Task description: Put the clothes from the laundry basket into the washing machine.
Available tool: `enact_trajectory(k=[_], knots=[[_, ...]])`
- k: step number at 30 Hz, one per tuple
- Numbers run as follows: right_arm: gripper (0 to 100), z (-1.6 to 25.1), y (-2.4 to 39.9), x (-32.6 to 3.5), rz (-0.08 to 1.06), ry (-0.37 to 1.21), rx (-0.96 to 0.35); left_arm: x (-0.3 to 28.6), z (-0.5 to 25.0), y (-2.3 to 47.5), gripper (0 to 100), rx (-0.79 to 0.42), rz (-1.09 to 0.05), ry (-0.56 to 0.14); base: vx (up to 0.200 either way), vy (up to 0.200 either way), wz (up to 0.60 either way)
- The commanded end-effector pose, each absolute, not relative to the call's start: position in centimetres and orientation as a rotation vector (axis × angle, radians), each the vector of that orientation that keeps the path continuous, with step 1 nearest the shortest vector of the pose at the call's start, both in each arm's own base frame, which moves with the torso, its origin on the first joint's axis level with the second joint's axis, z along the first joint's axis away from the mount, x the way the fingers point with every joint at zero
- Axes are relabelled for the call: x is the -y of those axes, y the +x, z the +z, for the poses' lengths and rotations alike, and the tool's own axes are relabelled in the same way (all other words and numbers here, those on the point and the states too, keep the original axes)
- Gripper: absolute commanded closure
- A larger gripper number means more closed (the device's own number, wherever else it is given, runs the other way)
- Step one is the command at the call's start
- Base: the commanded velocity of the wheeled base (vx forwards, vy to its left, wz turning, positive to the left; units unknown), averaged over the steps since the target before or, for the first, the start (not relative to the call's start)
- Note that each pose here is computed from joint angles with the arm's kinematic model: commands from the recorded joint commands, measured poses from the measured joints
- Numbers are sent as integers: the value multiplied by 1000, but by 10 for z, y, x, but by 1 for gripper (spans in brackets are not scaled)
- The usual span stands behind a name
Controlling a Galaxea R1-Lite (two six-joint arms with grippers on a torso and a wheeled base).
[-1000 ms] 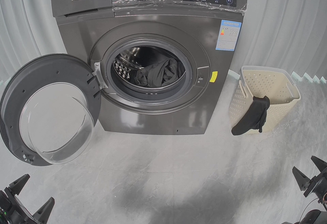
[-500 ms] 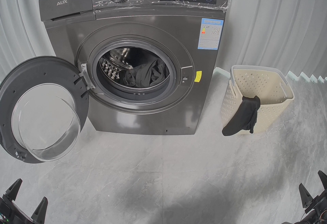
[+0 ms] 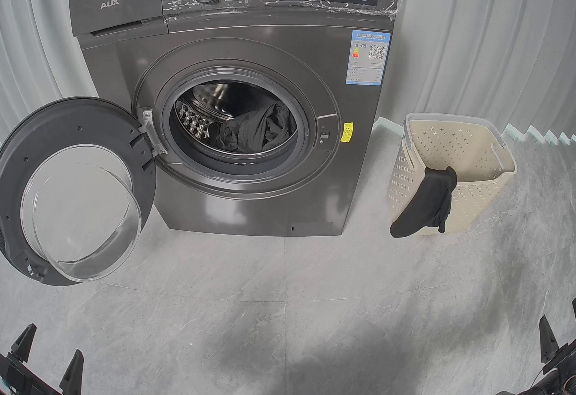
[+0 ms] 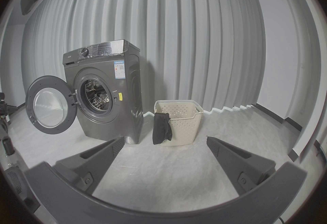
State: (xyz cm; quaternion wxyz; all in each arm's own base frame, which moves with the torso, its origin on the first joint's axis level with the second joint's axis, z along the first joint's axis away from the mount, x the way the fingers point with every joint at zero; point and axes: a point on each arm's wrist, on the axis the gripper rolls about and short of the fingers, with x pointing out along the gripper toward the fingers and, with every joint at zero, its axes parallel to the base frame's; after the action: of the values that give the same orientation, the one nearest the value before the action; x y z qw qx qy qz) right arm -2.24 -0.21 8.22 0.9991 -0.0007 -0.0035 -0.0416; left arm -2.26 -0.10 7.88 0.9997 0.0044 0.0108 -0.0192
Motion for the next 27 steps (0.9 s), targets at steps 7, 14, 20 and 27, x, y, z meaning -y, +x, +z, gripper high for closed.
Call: enact_trajectory(k=[7,14,20,27], knots=[[0,75,-23,-1,23,-5,0,1,76,-23,0,-4,-40,8,0,-143,0],[0,75,-23,-1,26,-6,-1,1,75,-23,0,-6,-34,5,0,-200,0],[0,75,-23,-1,26,-6,0,0,76,-23,0,-5,-31,-5,0,-200,0],[0,75,-23,-1,26,-8,-1,0,76,-23,0,-5,-28,-22,0,-200,0]])
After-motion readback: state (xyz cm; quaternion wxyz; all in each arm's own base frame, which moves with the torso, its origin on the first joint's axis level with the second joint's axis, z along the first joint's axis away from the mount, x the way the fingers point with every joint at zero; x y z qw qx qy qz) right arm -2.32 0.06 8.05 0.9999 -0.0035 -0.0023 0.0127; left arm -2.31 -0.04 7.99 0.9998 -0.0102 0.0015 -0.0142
